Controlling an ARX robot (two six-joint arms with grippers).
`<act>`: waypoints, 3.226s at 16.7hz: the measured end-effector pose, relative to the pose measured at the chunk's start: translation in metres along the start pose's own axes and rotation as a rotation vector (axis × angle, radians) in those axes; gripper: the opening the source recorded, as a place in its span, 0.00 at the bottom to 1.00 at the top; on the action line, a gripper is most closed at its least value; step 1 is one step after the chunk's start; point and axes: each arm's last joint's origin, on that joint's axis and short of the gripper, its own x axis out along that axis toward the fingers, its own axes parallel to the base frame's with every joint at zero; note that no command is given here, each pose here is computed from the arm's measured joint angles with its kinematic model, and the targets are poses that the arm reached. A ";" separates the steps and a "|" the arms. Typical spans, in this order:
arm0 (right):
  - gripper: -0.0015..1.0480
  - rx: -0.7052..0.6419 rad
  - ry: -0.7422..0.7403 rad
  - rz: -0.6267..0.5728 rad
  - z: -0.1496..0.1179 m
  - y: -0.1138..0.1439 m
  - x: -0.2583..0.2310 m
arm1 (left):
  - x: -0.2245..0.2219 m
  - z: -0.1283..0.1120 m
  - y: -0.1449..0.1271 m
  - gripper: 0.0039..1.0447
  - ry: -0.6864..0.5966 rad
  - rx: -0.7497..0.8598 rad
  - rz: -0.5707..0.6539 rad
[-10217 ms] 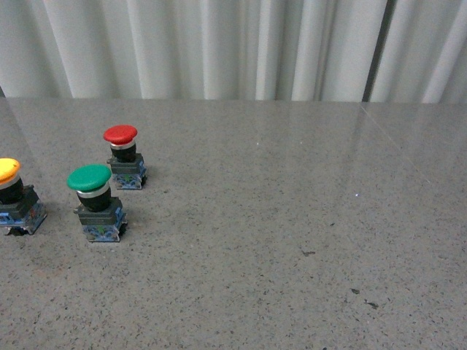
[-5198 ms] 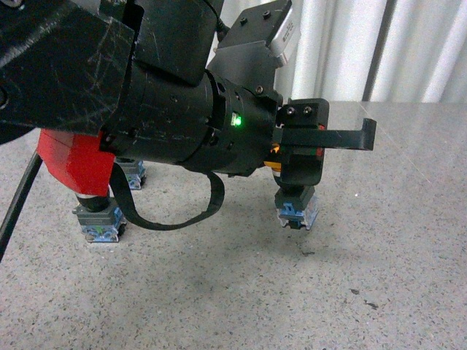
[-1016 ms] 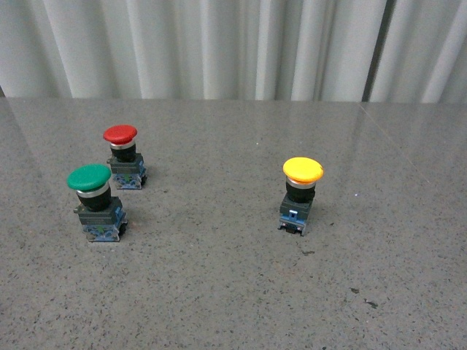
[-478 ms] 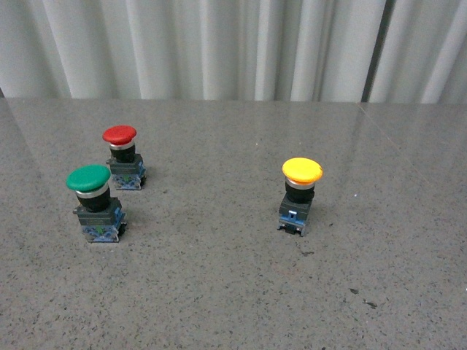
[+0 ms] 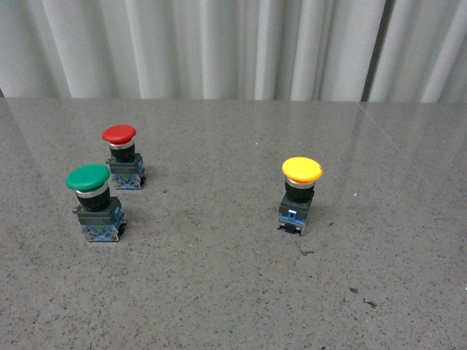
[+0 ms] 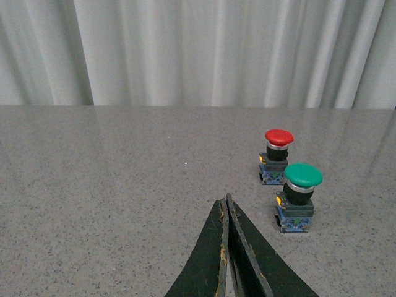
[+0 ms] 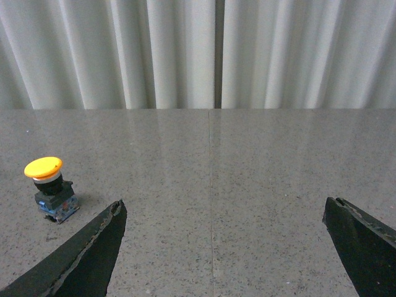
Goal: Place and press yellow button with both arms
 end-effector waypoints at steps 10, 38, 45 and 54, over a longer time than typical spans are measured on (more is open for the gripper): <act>0.94 0.000 0.000 0.000 0.000 0.000 0.000 | 0.000 0.000 0.000 0.95 -0.002 0.001 0.000; 0.65 -0.068 0.334 0.513 0.048 0.133 0.207 | 0.000 0.000 0.000 0.94 -0.002 0.000 0.000; 0.02 -0.072 0.404 0.497 0.037 0.105 0.206 | 0.000 0.000 0.000 0.94 -0.002 0.000 0.000; 0.02 -0.088 0.455 0.570 0.023 0.127 0.201 | 0.000 0.000 0.000 0.94 -0.002 0.000 0.000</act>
